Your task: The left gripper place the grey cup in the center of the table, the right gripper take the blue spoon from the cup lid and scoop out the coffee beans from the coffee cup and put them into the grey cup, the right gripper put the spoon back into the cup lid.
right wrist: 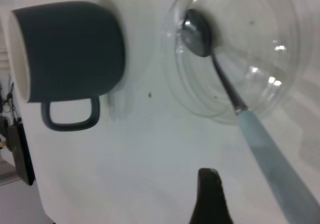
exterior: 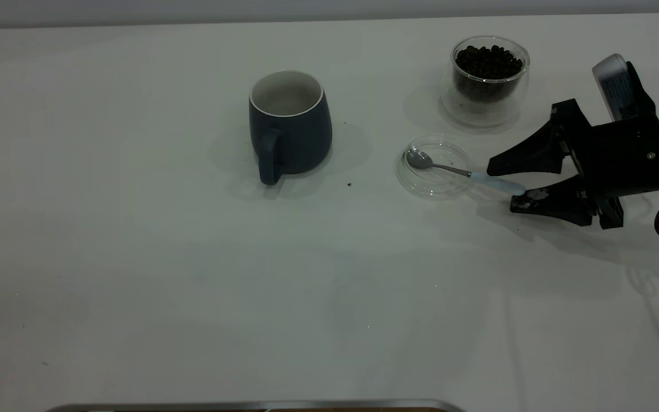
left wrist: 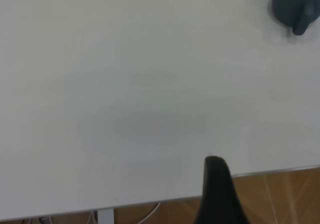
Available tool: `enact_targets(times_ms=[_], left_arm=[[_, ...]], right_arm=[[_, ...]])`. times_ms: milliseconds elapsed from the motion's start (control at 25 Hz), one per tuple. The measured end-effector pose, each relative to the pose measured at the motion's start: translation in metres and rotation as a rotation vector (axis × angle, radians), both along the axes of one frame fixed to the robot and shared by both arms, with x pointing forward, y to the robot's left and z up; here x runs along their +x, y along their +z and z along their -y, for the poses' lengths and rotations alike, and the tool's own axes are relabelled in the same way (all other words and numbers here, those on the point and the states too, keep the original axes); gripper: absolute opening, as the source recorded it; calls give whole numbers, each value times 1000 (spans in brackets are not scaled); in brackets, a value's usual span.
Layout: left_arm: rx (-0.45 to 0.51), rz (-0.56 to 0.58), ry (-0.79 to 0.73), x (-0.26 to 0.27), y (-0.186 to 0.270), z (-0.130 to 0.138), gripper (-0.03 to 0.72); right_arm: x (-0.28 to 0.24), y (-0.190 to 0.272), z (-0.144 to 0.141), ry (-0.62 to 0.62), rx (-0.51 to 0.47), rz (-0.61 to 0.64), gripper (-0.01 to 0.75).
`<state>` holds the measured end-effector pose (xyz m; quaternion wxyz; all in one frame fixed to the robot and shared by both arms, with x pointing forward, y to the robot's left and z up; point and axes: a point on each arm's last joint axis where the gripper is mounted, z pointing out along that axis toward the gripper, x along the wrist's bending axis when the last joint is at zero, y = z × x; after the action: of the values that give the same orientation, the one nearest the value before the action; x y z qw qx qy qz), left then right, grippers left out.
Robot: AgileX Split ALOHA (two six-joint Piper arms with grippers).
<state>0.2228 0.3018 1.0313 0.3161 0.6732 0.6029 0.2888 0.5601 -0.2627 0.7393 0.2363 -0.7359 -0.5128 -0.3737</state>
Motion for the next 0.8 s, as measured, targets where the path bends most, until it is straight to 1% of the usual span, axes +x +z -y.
enact_targets(times_ms=[120, 240, 360, 520, 600, 680, 800], left_arm=[[0, 0, 0, 0, 0, 0, 568], [-1, 0, 1, 0, 0, 0, 568], [-1, 0, 1, 0, 0, 0, 568], [-1, 0, 1, 0, 0, 0, 568], [-1, 0, 1, 0, 0, 0, 568], [-1, 0, 1, 0, 0, 0, 568], [-2, 0, 1, 0, 0, 0, 568]], right_arm=[[0, 0, 2, -8, -8, -4, 593], [5, 8, 12, -37, -15, 17, 593], [9, 28, 33, -70, -31, 41, 593], [0, 64, 65, -115, -63, 33, 593], [-7, 85, 75, -117, -103, 25, 593], [-14, 112, 78, -112, -148, 15, 593], [-25, 152, 67, -55, -239, 17, 593]])
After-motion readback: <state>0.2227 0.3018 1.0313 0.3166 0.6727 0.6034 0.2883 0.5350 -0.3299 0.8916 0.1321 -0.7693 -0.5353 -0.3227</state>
